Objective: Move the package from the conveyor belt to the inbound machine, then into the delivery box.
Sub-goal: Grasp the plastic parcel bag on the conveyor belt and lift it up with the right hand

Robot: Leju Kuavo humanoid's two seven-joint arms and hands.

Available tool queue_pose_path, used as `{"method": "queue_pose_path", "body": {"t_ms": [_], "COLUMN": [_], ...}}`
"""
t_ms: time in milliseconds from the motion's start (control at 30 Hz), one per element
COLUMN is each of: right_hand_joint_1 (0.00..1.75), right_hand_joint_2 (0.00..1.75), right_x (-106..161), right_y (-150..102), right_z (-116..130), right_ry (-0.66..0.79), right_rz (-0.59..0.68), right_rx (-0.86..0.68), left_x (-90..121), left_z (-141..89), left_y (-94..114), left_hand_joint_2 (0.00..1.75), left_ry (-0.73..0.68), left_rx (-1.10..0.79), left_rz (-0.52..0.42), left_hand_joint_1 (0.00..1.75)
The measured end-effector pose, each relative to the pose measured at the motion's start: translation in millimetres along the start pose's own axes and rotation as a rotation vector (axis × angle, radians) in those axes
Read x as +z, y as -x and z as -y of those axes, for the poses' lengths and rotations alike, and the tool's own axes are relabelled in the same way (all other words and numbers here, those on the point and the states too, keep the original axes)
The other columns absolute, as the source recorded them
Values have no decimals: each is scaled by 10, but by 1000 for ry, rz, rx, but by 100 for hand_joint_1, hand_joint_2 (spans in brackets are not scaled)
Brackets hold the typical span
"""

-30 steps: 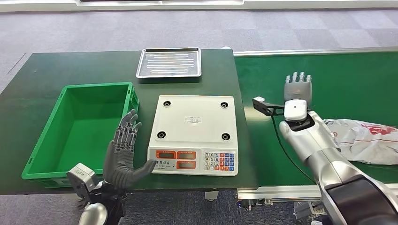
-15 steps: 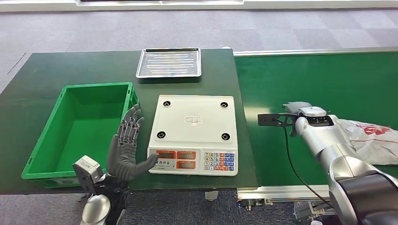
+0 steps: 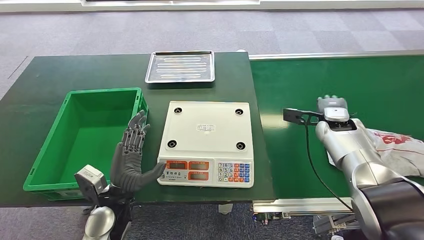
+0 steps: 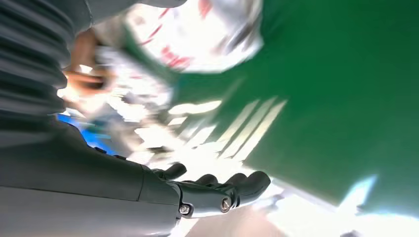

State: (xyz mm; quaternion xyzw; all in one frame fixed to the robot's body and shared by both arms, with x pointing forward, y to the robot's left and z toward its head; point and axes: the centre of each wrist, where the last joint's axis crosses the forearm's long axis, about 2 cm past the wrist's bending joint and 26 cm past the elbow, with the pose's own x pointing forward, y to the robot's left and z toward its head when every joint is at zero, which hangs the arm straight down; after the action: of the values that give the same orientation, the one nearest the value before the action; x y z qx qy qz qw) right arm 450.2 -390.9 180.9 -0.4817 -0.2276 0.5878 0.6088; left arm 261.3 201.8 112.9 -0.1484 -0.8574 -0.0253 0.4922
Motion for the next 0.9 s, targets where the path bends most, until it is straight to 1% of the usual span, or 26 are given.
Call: {"method": "queue_pose_path", "body": {"t_ms": [100,167,267,367,533,633,767,833,900], "right_hand_joint_1": [0,0,0,0,0,0,0,0,0], "right_hand_joint_2": [175,175,175,175,175,175,175,175,175], "right_x": [25,53,113,174,263,325,382,398,405], "right_y": [-84,-146,-245,-314,-452,-554,-620,-630,-633], "right_z": [23,-25,-190,-354,-538,-717,-953,-1028,-1061], "right_ry": [149,201,214,200,146,68,-33,-55,-58], "right_rz": [-153,-218,-267,-277,-229,-137,12,42,46], "right_rx": [-45,-72,-99,-135,-128,-106,-104,-103,-101], "left_x": [45,52,40,24,-11,-34,-59,-63,-61], "left_z": [-4,1,25,54,75,63,44,35,28], "left_y": [-48,-75,-89,-92,-99,-102,-100,-98,-98], "left_hand_joint_2": [175,175,175,175,175,175,175,175,175], "left_ry": [-24,-33,-38,-41,-49,-56,-58,-60,-63], "left_rx": [-8,-9,-8,-2,3,2,1,0,0], "left_rz": [-3,-4,-6,-8,-2,4,12,16,19], "left_hand_joint_1": [0,0,0,0,0,0,0,0,0]}}
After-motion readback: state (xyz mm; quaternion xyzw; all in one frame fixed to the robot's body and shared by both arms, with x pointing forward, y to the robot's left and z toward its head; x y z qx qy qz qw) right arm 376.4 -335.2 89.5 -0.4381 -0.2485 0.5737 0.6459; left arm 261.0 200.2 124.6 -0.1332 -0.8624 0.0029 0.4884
